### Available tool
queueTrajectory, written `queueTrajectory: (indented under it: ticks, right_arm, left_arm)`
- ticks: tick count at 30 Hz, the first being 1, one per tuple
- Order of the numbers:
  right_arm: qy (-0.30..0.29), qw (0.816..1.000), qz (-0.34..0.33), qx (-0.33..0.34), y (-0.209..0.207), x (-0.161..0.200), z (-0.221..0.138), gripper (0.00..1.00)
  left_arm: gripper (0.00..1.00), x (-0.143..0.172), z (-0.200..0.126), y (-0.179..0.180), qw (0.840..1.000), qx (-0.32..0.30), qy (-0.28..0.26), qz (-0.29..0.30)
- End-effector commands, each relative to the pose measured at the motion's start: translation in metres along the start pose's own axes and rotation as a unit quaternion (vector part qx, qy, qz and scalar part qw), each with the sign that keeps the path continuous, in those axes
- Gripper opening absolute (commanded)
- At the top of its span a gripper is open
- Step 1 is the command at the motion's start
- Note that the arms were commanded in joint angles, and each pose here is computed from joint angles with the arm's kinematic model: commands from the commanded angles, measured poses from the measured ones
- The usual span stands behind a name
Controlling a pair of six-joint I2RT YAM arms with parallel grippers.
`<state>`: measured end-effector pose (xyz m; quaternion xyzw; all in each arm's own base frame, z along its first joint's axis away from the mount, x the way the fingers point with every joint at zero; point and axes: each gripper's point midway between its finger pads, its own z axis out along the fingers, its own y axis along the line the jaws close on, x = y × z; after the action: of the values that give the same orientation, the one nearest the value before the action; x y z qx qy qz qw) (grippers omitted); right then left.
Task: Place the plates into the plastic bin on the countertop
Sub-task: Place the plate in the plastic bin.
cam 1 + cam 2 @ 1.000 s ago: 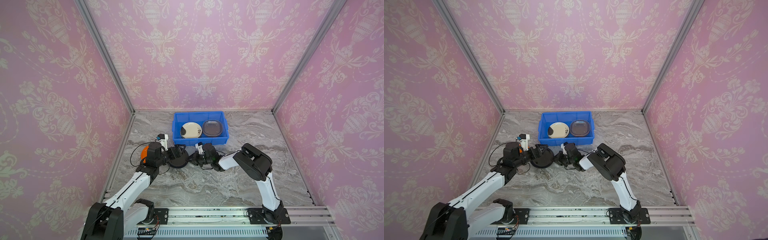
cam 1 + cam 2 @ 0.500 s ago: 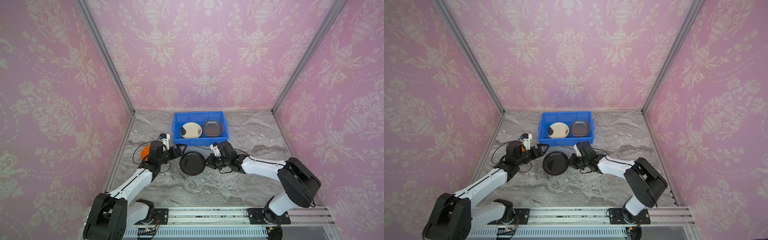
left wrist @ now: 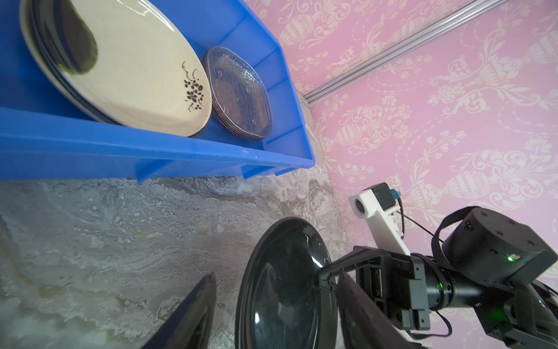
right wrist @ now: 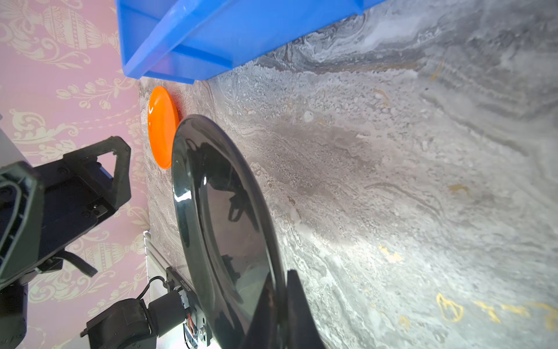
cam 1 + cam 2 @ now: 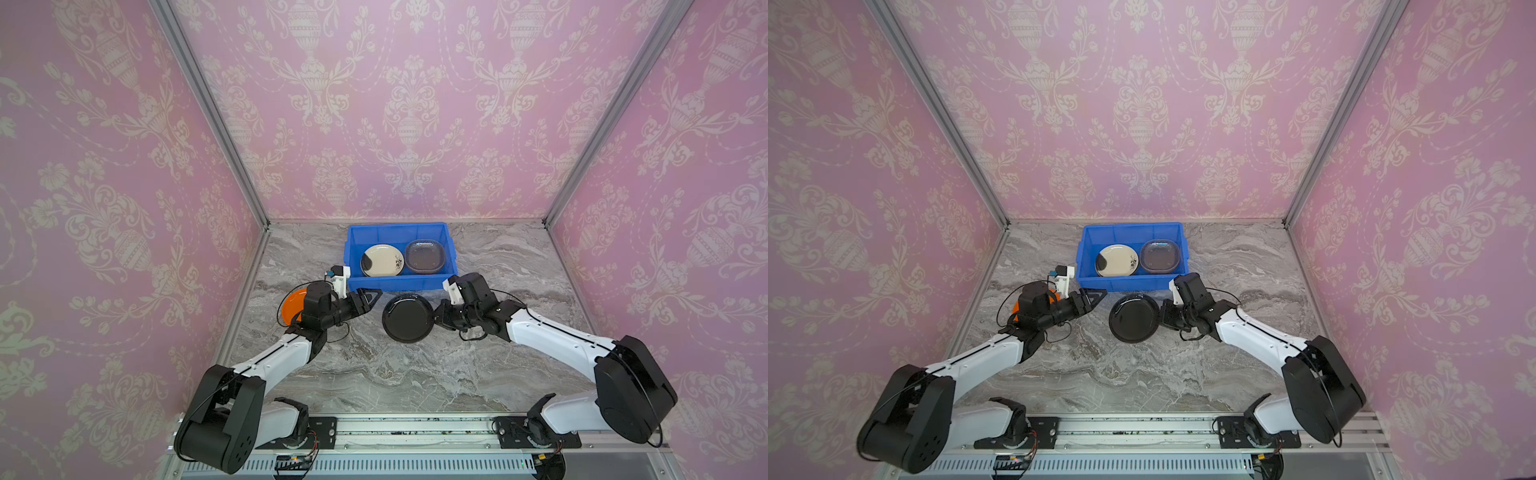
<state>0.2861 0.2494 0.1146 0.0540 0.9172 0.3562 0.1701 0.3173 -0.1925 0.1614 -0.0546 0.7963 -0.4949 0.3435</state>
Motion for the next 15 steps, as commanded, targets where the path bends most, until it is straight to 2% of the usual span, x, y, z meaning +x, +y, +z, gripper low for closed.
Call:
queueTrajectory:
  ticks: [1, 11, 15]
  right_arm:
    - [-0.016, 0.999, -0.022, -0.033, 0.023, -0.019, -0.004, 0.0]
    - [-0.023, 0.997, -0.034, -0.061, 0.049, -0.038, -0.01, 0.0]
    - [-0.023, 0.996, -0.031, -0.076, 0.057, -0.043, -0.006, 0.0]
  left_arm:
    - [0.63, 0.011, 0.002, -0.002, 1.0, 0.014, 0.016, -0.01]
    - [0.57, 0.018, 0.002, 0.007, 1.0, -0.001, 0.023, -0.015]
    - [0.46, 0.017, 0.006, 0.007, 1.0, 0.004, 0.023, -0.019]
